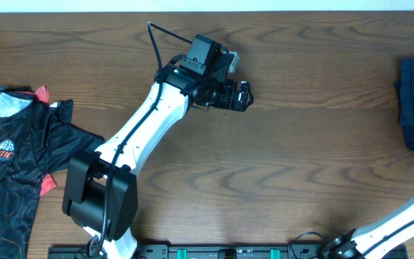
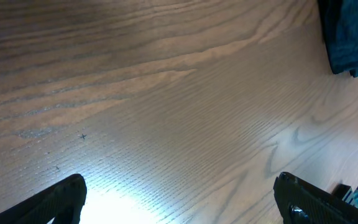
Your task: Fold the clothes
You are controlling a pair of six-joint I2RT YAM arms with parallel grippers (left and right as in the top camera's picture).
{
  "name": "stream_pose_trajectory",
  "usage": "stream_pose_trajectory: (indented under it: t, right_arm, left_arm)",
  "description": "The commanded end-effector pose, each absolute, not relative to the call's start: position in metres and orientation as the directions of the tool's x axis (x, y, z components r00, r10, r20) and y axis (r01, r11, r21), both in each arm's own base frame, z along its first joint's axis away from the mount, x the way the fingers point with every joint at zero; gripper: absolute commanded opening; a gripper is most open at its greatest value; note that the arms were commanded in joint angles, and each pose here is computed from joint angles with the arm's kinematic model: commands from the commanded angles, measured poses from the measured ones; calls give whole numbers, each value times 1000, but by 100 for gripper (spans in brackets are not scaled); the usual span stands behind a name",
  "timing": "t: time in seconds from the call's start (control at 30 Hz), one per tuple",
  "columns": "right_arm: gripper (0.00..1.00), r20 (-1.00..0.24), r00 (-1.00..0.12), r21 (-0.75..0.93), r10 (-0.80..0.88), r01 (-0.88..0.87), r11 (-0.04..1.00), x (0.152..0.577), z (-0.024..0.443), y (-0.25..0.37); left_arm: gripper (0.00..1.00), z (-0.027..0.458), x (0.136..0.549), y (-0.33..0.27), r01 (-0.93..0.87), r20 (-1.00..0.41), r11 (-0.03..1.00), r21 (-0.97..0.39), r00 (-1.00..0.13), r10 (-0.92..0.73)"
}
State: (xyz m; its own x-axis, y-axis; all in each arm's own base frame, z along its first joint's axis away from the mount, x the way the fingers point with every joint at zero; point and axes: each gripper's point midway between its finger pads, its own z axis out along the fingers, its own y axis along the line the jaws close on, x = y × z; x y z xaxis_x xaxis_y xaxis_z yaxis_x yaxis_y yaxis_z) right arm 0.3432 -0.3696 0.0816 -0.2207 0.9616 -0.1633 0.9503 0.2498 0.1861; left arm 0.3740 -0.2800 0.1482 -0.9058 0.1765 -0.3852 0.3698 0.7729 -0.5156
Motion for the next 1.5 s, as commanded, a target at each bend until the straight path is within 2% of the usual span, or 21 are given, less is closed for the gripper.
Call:
stream_pose_trajectory:
  t: [0.0, 0.17, 0.27, 0.37, 0.5, 0.57, 0.83, 1.0, 1.23, 1.47]
  right_arm:
    - [6, -227, -277, 330, 934, 880, 342, 371, 145, -343]
    - [20, -329, -297, 371, 897, 832, 412, 376, 213, -314]
    - [51, -381, -307, 390, 872, 802, 453, 372, 252, -291]
    - [63, -427, -331, 398, 842, 767, 504, 365, 285, -267]
    - [92, -470, -380, 395, 796, 716, 575, 352, 319, -230]
    - [97, -481, -408, 389, 776, 694, 606, 344, 330, -211]
    - [99, -511, -527, 358, 679, 588, 726, 317, 360, -144]
    - [99, -528, -613, 292, 588, 519, 803, 323, 355, -126]
    - [99, -369, -697, 155, 614, 606, 781, 352, 280, -155]
    - [99, -284, -744, 113, 605, 601, 792, 418, 184, -189]
  left_arm:
    - [98, 153, 376, -273, 379, -403, 770, -513, -899, 174]
    - [98, 194, 377, -262, 437, -502, 753, -493, -849, 164]
    - [98, 228, 372, -252, 478, -574, 744, -467, -804, 156]
    - [98, 258, 364, -233, 490, -636, 769, -410, -758, 144]
    - [98, 295, 344, -200, 463, -700, 830, -313, -702, 128]
    - [98, 308, 332, -184, 436, -719, 857, -274, -685, 119]
    - [98, 336, 275, -142, 379, -735, 901, -212, -669, 108]
    - [98, 338, 270, -140, 379, -737, 900, -213, -668, 107]
    - [98, 309, 281, -161, 405, -653, 873, -271, -744, 142]
    - [98, 263, 303, -176, 383, -534, 875, -296, -826, 181]
